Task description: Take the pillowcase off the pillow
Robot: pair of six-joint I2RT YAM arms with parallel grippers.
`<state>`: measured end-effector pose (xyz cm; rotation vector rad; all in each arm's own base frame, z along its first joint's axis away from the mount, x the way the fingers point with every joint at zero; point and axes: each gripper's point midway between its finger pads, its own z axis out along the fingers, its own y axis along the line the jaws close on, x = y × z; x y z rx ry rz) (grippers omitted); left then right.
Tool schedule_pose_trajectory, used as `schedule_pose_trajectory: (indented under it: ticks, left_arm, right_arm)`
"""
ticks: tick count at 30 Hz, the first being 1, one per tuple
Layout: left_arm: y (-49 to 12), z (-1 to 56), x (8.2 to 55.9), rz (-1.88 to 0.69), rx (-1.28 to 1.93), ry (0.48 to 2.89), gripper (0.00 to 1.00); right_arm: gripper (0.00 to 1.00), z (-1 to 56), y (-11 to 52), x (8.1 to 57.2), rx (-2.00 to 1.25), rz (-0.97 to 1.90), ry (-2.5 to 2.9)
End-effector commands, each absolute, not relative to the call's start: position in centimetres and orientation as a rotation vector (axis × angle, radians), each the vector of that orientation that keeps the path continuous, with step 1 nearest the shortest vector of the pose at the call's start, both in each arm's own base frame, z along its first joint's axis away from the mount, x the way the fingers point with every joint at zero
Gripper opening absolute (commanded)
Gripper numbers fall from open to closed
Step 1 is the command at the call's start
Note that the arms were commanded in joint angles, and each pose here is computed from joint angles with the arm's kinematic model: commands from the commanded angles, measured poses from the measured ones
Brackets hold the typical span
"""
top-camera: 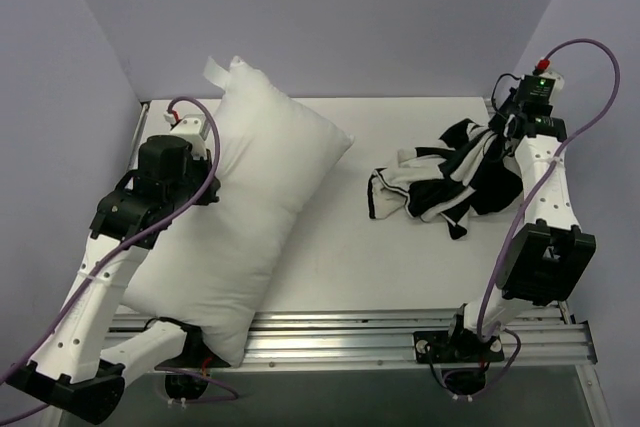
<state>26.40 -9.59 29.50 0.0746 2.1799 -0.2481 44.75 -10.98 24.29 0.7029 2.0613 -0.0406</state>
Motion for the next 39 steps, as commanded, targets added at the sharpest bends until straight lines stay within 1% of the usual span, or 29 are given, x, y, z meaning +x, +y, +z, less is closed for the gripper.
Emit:
schedule_pose_trajectory:
  ticks: [1, 4, 5, 7, 8, 10, 12, 13, 17, 18, 21, 22, 23, 24, 25, 26, 28, 29, 30, 31, 32, 33, 34, 36, 39]
  left_arm:
    - [-10.0, 32.1, 28.7, -0.275, 0.027, 2.096, 0.02]
    - [-11.1, 33.3, 31.7, -0.321, 0.012, 2.057, 0.02]
    - [-11.4, 33.9, 32.7, -0.331, -0.001, 2.035, 0.02]
    - [-11.7, 35.1, 34.9, -0.344, -0.023, 2.013, 0.02]
    - [-11.3, 35.7, 35.9, -0.348, -0.056, 1.997, 0.02]
    - [-11.2, 37.8, 38.1, -0.363, -0.094, 1.938, 0.02]
    - [-10.2, 38.5, 40.3, -0.349, -0.158, 1.907, 0.02]
    - [-9.6, 39.7, 40.9, -0.346, -0.184, 1.875, 0.02]
    - [-7.3, 39.4, 43.5, -0.345, -0.302, 1.852, 0.02]
    - [-6.3, 39.2, 43.8, -0.329, -0.331, 1.842, 0.02]
    - [-5.3, 37.7, 43.7, -0.316, -0.375, 1.835, 0.02]
    - [-5.1, 37.0, 43.6, -0.312, -0.380, 1.845, 0.02]
    - [-5.0, 35.3, 43.3, -0.302, -0.380, 1.882, 0.02]
    - [-5.0, 35.1, 42.7, -0.303, -0.373, 1.886, 0.02]
    - [-5.2, 34.3, 42.4, -0.306, -0.364, 1.905, 0.02]
    - [-5.1, 32.2, 41.7, -0.298, -0.365, 1.951, 0.02]
    - [-5.2, 31.5, 40.3, -0.310, -0.358, 1.964, 0.05]
    - [-5.3, 30.7, 39.8, -0.314, -0.357, 1.977, 0.08]
    - [-5.3, 29.5, 38.6, -0.317, -0.356, 1.998, 0.13]
    - [-5.4, 28.8, 38.0, -0.322, -0.353, 2.011, 0.15]
    - [-5.5, 28.3, 37.3, -0.333, -0.351, 2.020, 0.18]
    - [-5.5, 28.4, 36.4, -0.342, -0.349, 2.012, 0.21]
    - [-5.4, 26.9, 35.7, -0.337, -0.355, 2.043, 0.23]
    - [-5.8, 26.6, 34.4, -0.361, -0.340, 2.050, 0.25]
    - [-5.5, 26.3, 33.0, -0.349, -0.331, 2.062, 0.37]
  right_arm:
    - [0.00, 34.9, -8.5, 45.2, 0.573, 0.096, 1.833]
    - [0.00, 39.3, -7.5, 44.6, 0.495, 0.110, 1.767]
    - [0.00, 42.5, -7.1, 44.3, 0.459, 0.117, 1.705]
    - [0.00, 45.7, -6.0, 43.7, 0.391, 0.136, 1.655]
    - [0.00, 48.5, -5.5, 43.2, 0.360, 0.140, 1.597]
    - [0.00, 51.4, -4.1, 42.4, 0.290, 0.139, 1.536]
    - [0.00, 53.9, -2.9, 41.6, 0.234, 0.144, 1.472]
    - [0.00, 54.3, -1.4, 41.5, 0.175, 0.162, 1.469]
    - [0.00, 52.3, 2.6, 41.5, 0.069, 0.252, 1.523]
    - [0.00, 48.9, 3.6, 42.2, 0.067, 0.273, 1.594]
    - [0.00, 45.1, 7.3, 41.6, 0.047, 0.366, 1.645]
    - [0.00, 39.9, 8.1, 41.9, 0.068, 0.377, 1.747]
    - [0.00, 38.8, 9.7, 41.3, 0.077, 0.427, 1.750]
    - [0.00, 36.4, 10.4, 41.1, 0.094, 0.438, 1.791]
    - [0.00, 30.8, 11.2, 40.5, 0.105, 0.439, 1.905]
    - [0.00, 28.7, 13.2, 39.4, 0.094, 0.476, 1.952]
    - [0.00, 23.7, 14.4, 37.6, 0.100, 0.471, 2.059]
    - [0.00, 19.0, 14.7, 35.8, 0.105, 0.454, 2.161]
    - [0.00, 16.8, 15.9, 34.2, 0.114, 0.466, 2.212]
    - [0.00, 14.7, 16.4, 32.9, 0.117, 0.474, 2.260]
    - [0.00, 10.9, 16.3, 30.6, 0.117, 0.469, 2.345]
    - [0.00, 9.1, 16.6, 29.0, 0.112, 0.477, 2.398]
    - [0.01, 8.0, 17.8, 27.8, 0.104, 0.520, 2.422]
    - [0.04, 4.9, 18.0, 25.0, 0.089, 0.531, 2.510]
    - [0.13, 4.4, 18.7, 23.1, 0.049, 0.545, 2.547]
